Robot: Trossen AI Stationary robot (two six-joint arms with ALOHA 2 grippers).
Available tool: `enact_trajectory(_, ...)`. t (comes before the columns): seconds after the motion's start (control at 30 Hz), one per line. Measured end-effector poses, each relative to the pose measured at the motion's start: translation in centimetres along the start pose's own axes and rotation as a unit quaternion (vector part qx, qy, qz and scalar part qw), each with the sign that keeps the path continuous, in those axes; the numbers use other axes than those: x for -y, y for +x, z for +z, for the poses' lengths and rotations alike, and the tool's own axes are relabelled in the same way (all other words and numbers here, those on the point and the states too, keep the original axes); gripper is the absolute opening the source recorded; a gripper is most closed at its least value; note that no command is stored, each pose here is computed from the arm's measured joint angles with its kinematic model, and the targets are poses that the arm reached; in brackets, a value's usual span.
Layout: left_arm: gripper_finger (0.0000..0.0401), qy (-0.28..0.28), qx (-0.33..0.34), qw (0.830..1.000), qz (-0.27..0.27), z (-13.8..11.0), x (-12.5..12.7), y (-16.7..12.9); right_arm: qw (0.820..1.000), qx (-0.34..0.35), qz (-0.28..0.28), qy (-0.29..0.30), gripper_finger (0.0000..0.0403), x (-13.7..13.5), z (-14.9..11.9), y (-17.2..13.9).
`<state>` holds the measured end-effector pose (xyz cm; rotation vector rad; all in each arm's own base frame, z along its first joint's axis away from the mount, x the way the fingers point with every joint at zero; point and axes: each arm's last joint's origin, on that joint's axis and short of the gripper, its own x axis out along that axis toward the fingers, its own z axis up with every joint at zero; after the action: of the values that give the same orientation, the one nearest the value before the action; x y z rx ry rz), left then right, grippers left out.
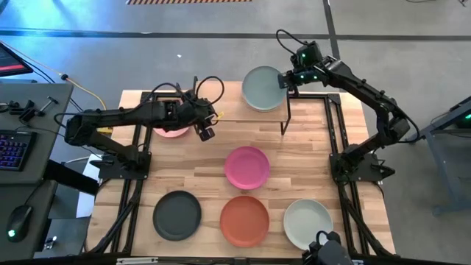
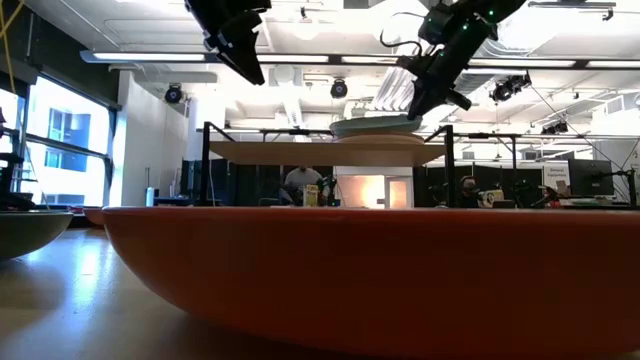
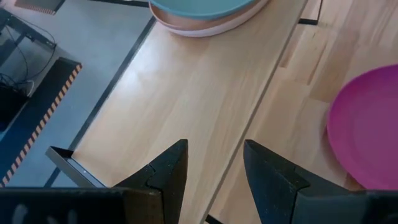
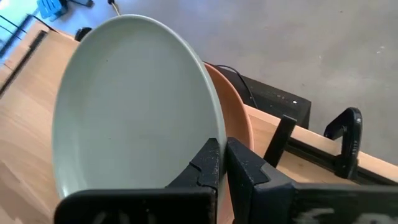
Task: Place and stack plates onto a shelf
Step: Stack the gray plate on top of the brown plate on the shelf
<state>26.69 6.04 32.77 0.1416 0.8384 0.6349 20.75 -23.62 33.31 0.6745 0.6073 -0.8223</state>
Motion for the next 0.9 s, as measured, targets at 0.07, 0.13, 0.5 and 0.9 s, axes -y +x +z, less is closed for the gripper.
enact_trajectory(0.07,0.0147,0.000,0.000,1.000,0.000,0.00,0.00,0.00,1.000,0.001,-0.001,-0.006,0.0000,0.00,0.01,0.00)
enact_trajectory(0.13,0.0147,0.000,0.000,1.000,0.000,-0.01,0.00,0.01,1.000,0.001,-0.002,-0.011,0.0000,0.10,0.03,-0.01)
enact_trajectory(0.5,0.0147,-0.021,0.000,1.000,0.000,0.00,0.01,0.00,0.999,0.003,-0.010,-0.051,0.0000,0.15,0.05,-0.01)
enact_trajectory(0.9,0.0147,-0.022,0.001,1.000,0.000,0.00,0.01,0.00,0.995,0.005,-0.017,-0.096,0.0001,0.21,0.17,0.51)
